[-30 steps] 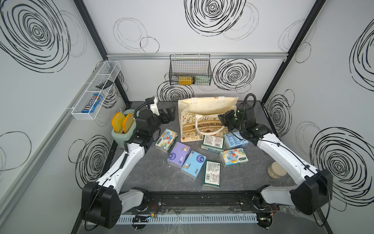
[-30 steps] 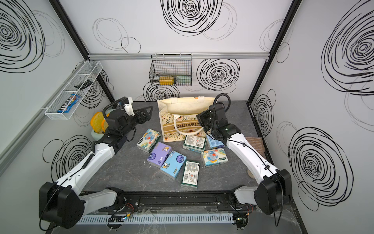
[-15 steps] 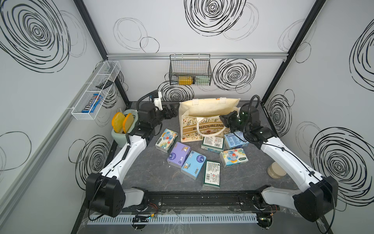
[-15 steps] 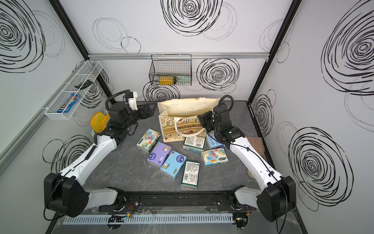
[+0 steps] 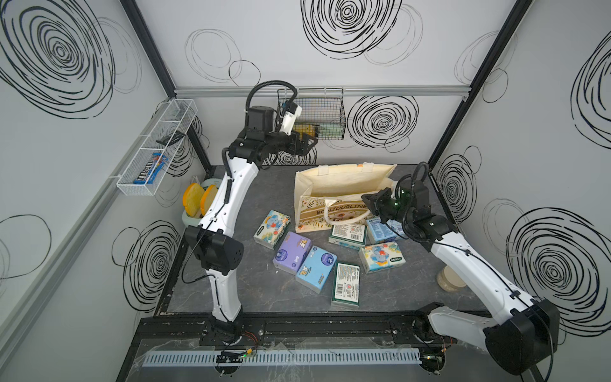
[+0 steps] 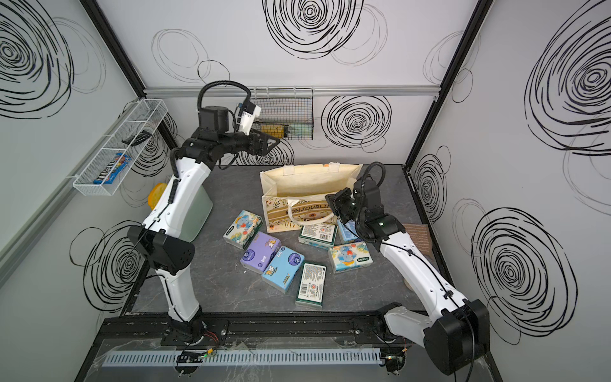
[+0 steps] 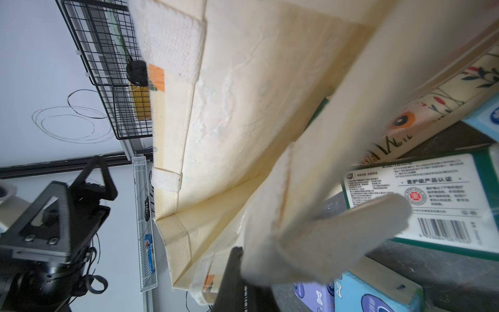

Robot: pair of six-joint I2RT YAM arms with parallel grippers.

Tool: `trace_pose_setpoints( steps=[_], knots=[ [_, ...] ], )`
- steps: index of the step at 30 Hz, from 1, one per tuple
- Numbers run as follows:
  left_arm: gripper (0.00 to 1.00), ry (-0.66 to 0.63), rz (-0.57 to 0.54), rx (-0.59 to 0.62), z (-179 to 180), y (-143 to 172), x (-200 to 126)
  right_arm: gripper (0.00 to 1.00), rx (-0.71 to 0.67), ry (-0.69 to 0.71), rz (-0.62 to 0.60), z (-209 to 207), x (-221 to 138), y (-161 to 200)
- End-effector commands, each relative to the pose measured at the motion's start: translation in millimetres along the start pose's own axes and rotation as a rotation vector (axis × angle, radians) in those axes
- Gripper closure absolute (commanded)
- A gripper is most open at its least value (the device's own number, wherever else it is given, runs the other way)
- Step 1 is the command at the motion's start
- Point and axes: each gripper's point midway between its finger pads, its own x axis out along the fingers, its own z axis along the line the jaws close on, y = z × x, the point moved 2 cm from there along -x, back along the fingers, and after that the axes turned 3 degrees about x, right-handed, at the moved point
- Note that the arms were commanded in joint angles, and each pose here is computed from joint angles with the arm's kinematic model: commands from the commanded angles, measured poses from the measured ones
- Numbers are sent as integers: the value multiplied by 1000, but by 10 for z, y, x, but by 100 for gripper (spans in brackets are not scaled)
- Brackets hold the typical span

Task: Put tissues into the canvas bag
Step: Adjust the canvas bag at the center of the board.

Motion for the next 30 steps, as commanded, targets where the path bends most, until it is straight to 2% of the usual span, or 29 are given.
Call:
trace_pose_setpoints(
  steps=[1, 5, 8, 10, 13, 16, 18, 23, 30],
  knots=[
    [9, 0, 199, 49, -107, 472, 127, 100, -7, -9, 7, -28, -59, -2],
    [12, 18, 274, 64, -199, 700, 286, 100, -7, -10, 16, -43, -52, 3],
    [26, 42, 300, 70, -286, 774, 338, 100, -6, -9, 18, -53, -40, 1],
    [32, 42, 314, 80, -320, 815, 363, 100, -5, -9, 20, -53, -33, 2],
    [51, 47, 326, 81, -336, 859, 381, 100, -4, -9, 21, -63, -26, -2],
    [78, 63, 320, 84, -362, 845, 379, 100, -4, -7, 21, -71, -23, 0],
    [100, 69, 298, 90, -385, 781, 354, 100, -5, -6, 21, -73, -19, -1],
    [100, 19, 202, 153, -425, 457, 235, 100, -26, -8, 18, -47, 4, -16],
    [100, -220, 27, 263, -287, -84, -48, 100, -103, -16, 60, 116, 148, -12]
  ],
)
